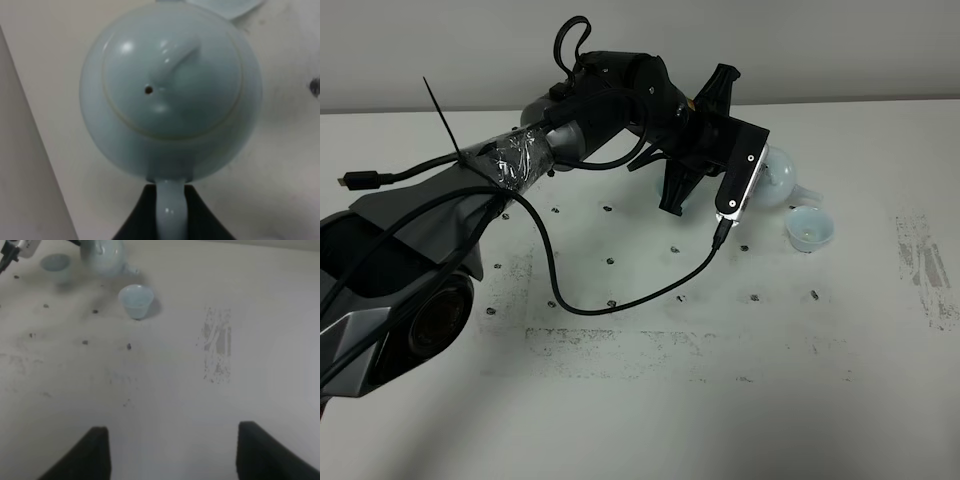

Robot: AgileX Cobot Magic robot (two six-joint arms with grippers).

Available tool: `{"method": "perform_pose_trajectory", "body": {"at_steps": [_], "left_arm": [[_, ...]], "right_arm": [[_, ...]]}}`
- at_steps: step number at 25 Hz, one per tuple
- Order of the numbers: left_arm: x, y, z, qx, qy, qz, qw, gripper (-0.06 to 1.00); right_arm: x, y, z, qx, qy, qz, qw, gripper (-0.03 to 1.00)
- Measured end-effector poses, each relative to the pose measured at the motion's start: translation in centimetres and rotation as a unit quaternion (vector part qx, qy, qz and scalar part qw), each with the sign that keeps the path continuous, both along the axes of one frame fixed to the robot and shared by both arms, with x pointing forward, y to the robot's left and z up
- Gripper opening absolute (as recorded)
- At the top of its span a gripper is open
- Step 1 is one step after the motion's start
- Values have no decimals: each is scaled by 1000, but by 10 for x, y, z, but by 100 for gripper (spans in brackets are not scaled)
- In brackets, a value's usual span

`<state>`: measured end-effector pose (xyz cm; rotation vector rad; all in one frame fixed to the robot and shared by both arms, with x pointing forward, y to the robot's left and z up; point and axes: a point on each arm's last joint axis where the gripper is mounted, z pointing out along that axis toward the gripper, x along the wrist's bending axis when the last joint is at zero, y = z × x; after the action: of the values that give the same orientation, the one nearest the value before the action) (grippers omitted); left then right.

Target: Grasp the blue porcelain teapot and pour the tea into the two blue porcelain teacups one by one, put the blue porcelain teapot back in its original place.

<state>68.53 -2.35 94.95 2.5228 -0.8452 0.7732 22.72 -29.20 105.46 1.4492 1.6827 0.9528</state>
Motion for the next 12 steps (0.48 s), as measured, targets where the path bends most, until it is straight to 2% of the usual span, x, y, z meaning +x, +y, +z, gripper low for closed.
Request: {"method": "perform_pose_trajectory", "body": {"at_steps": [5, 12], "left_arm": [[-4, -5, 0, 13, -12, -30, 999, 0], [-4, -3, -2, 41, -24, -47, 998, 0]], "right_arm": [[0, 0, 0, 0, 0, 0, 1000, 52], [0, 0, 0, 0, 0, 0, 1000, 52]]}}
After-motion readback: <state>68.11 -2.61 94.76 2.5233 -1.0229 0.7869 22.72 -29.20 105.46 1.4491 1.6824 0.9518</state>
